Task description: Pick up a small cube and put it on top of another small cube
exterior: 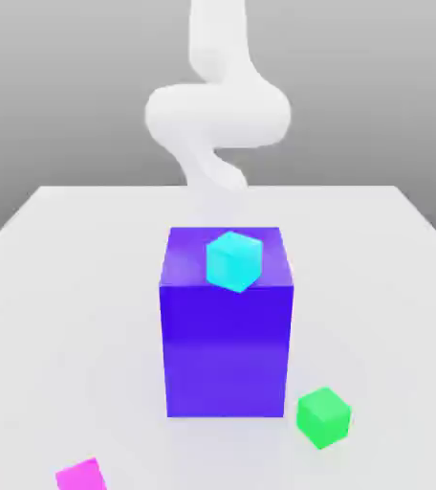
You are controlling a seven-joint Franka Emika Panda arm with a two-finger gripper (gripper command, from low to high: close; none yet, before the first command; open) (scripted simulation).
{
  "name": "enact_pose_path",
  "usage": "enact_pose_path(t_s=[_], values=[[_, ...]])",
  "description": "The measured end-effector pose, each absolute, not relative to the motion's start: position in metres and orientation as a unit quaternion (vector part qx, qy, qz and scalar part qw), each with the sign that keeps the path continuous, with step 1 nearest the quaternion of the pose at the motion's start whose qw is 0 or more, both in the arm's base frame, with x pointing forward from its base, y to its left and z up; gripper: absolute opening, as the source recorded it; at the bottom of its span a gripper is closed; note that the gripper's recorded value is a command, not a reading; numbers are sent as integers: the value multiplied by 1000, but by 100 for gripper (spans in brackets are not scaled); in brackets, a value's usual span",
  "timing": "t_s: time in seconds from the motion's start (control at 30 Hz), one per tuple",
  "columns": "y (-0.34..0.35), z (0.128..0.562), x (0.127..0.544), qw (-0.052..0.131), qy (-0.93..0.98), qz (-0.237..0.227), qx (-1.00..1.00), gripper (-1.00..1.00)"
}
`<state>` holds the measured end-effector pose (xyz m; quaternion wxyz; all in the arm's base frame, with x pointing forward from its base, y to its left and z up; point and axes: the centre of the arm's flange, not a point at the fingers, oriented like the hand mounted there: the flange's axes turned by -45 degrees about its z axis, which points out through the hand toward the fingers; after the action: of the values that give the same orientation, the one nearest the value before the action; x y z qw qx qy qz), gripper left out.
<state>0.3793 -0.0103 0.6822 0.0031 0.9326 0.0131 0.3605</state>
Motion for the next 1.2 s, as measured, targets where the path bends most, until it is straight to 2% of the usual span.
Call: enact_pose_path(t_s=[0.27,0.53,0.77,0.97,1.1,1.13,1.2], values=[[-46,571,468,16,77,265,961,0],[-86,441,520,19,138,169,976,0],[-122,317,533,13,190,85,978,0],[-150,209,519,3,236,12,972,0],[-155,148,516,1,243,1,970,0],[-155,135,516,0,243,0,970,-100],[-155,135,516,0,243,0,970,-100]])
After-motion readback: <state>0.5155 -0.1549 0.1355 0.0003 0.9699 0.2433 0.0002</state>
